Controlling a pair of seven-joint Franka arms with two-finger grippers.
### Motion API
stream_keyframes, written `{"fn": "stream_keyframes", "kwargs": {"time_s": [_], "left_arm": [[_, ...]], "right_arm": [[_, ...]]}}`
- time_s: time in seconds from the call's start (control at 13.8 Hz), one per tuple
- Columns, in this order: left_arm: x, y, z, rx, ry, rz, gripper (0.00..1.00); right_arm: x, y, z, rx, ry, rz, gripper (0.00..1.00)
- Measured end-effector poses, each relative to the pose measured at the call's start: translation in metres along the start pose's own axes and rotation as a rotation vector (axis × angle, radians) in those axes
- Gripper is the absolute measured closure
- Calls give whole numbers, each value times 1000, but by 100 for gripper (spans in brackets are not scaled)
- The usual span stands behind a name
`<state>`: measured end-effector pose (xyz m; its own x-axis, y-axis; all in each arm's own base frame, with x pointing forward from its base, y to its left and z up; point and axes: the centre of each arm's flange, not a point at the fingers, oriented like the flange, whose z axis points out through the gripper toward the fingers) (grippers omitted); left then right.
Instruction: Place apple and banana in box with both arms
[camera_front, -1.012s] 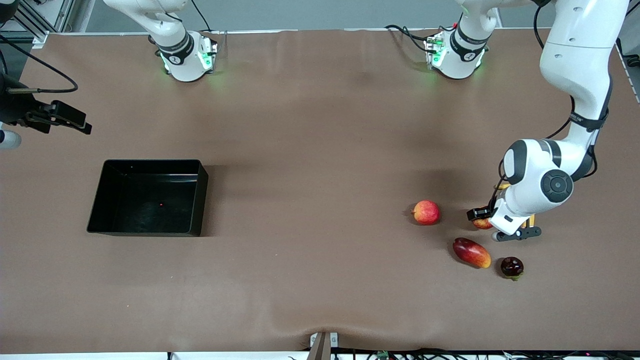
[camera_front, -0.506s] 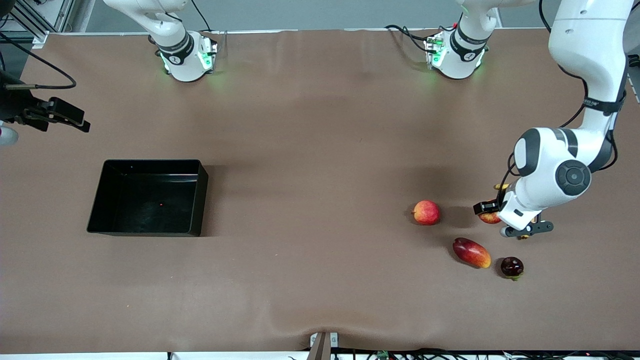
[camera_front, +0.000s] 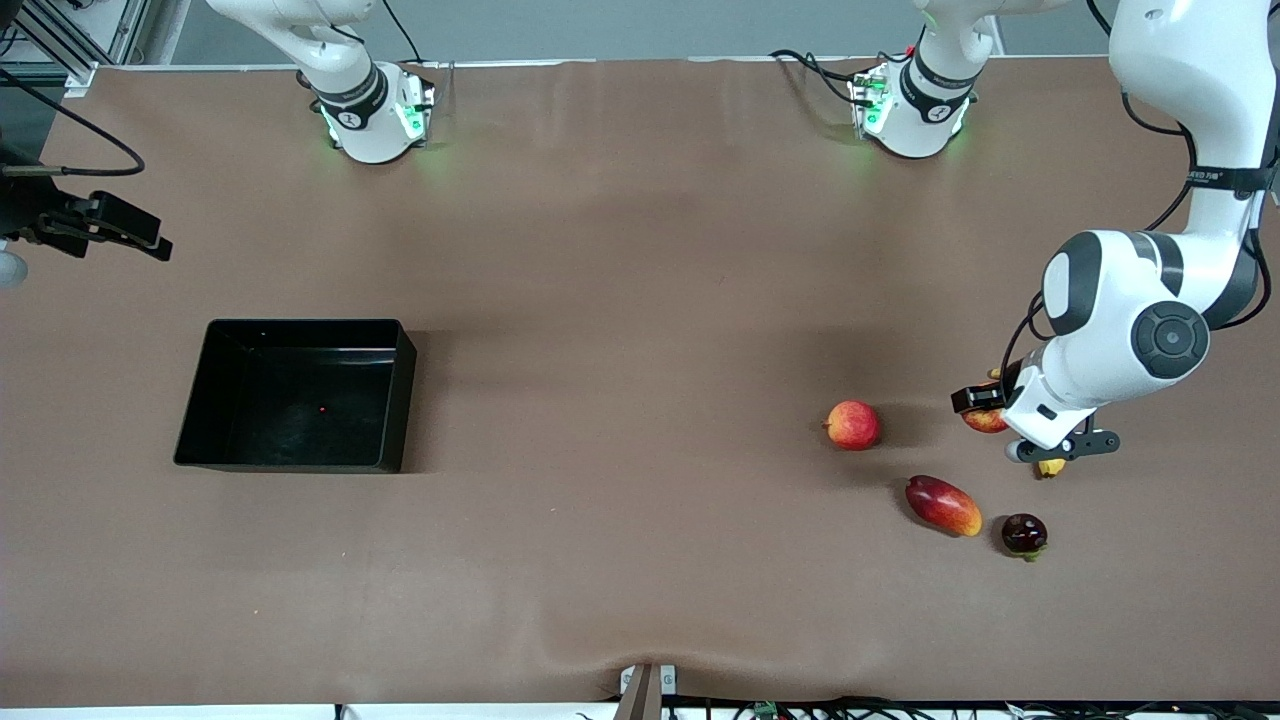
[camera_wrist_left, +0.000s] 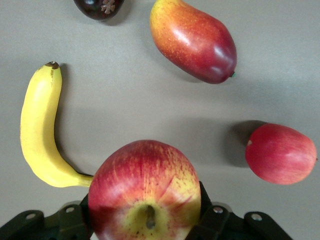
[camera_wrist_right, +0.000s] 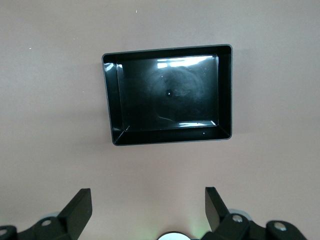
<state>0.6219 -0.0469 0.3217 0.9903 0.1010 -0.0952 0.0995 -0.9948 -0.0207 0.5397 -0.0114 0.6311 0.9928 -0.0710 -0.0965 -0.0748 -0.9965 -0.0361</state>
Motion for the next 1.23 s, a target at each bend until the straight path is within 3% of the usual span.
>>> {"fn": "stream_keyframes", "kwargs": {"time_s": [0.51, 0.94, 1.23], "left_arm": [[-5, 47, -26, -14, -13, -54, 27], [-17, 91, -34, -35, -9, -109, 27], [-29, 127, -41, -54, -8, -153, 27]], "right_arm": [[-11, 18, -13, 2, -37, 32, 0], [-10, 15, -10, 0, -39, 26, 0], [32, 45, 56, 3, -63, 73, 0]]}}
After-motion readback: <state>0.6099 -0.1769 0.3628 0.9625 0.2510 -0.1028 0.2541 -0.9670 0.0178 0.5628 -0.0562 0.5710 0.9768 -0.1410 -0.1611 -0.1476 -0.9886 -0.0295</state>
